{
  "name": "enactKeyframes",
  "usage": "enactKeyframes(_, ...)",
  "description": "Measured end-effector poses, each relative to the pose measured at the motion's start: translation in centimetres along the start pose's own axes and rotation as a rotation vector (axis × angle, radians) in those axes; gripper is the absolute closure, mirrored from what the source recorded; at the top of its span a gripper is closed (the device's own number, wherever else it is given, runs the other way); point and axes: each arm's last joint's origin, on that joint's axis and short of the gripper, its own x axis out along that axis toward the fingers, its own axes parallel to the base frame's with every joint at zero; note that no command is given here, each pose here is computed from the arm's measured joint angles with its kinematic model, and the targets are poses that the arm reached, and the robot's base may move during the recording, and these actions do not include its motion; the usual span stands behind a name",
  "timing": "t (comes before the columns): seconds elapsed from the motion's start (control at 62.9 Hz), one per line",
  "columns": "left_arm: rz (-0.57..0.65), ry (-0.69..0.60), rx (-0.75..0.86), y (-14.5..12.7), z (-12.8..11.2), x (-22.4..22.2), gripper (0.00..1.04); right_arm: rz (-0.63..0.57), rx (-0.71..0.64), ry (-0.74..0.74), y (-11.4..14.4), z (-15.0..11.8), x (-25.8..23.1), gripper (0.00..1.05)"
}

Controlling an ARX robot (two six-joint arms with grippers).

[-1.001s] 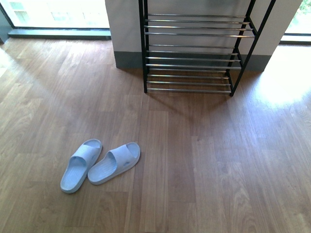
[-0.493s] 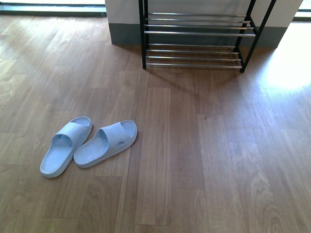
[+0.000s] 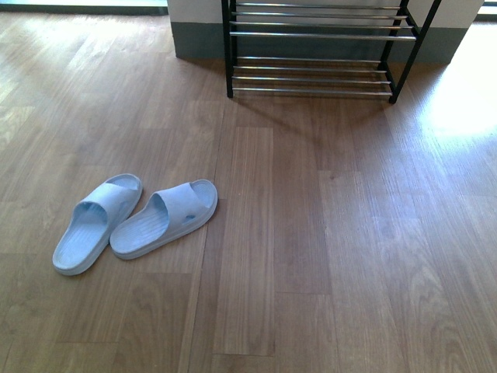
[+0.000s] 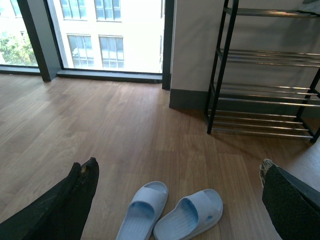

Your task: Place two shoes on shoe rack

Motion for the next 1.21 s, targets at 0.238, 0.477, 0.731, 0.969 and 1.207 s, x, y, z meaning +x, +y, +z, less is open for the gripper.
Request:
enactKeyframes(0.238, -0.001, 0.0, 0.0, 0.0, 0.0, 0.0, 0.09, 0.0, 0.0, 0.0, 0.0, 0.0, 0.0, 0.09)
enactKeyframes(0.477, -0.001, 0.0, 0.0, 0.0, 0.0, 0.0, 0.09, 0.0, 0.0, 0.0, 0.0, 0.0, 0.0, 0.09)
enactKeyframes(0.731, 0.002, 0.0, 0.0, 0.01, 0.0, 0.0, 0.09, 0.003, 0.0, 0.001, 0.01, -0.01, 0.0, 0.09)
enactKeyframes(0.969, 0.001, 0.0, 0.0, 0.0, 0.0, 0.0, 0.09, 0.003, 0.0, 0.0, 0.01, 0.0, 0.0, 0.09)
enactKeyframes(1.207, 0.0, 0.0, 0.0, 0.0, 0.0, 0.0, 0.09, 0.205, -0.054, 0.066, 0.56, -0.44, 0.21, 0.09)
